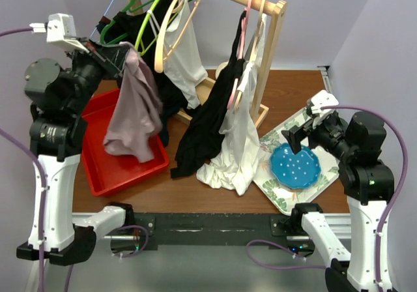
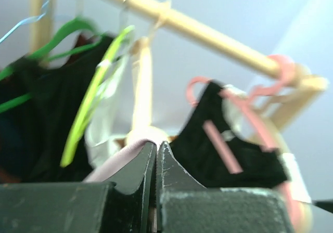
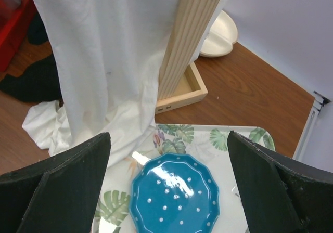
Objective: Place the tank top on the hanger
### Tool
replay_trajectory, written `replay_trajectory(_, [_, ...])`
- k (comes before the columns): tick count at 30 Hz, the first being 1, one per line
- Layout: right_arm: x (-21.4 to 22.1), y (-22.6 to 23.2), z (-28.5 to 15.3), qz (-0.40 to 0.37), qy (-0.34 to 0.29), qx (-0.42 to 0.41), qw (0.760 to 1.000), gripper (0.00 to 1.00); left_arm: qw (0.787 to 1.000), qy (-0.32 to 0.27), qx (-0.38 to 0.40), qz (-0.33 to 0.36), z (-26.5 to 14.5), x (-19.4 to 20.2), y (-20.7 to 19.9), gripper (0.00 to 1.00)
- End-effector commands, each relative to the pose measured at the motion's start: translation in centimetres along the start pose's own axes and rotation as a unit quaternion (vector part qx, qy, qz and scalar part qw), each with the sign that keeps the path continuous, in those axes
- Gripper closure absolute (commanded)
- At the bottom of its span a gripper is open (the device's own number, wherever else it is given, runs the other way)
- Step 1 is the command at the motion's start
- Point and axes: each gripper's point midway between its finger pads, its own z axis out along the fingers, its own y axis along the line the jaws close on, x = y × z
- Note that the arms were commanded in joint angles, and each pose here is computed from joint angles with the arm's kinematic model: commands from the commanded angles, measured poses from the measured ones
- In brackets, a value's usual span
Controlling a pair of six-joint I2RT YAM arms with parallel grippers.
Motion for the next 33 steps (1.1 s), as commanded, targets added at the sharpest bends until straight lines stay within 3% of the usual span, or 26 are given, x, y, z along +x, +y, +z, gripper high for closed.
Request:
replay_trajectory(1, [-0.4, 0.8, -0.6, -0.023, -0.002, -0.028, 0.999, 0.01, 0.988, -0.071, 0.139, -0.001, -4.1, -6.3, -8.3, 1.0])
replay_trajectory(9, [0.4, 3.5, -0.9, -0.059, 0.003, -0.109, 0.992, 0.01, 0.944, -0.039, 0.324, -0.055, -6.5, -6.4, -15.8, 1.0])
replay_trajectory(16, [1.6, 5.9, -1.1, -0.078, 0.0, -0.178, 0.981, 0.02, 0.924, 0.036, 0.369, -0.096, -5.8, -1.4, -16.8, 1.0])
replay_trajectory(19, [2.3, 6.7, -1.0, -0.085, 0.001, -0.205, 0.975, 0.01, 0.921, 0.083, 0.365, -0.11, -5.3, 2.8, -16.1, 1.0])
replay_trajectory(25, [5.2, 9.1, -0.8, -0.098, 0.017, -0.295, 0.95, 0.02, 0.907, 0.204, 0.338, -0.146, -4.9, 15.0, -13.7, 1.0])
replay_trajectory(31, [7.6, 9.7, -0.5, -0.121, 0.033, -0.325, 0.937, 0.03, 0.863, 0.323, 0.345, -0.178, -7.4, 26.1, -15.5, 1.0])
replay_trajectory(33, [7.9, 9.7, -0.5, -0.125, 0.034, -0.328, 0.936, 0.03, 0.835, 0.369, 0.363, -0.186, -9.5, 29.4, -17.6, 1.0])
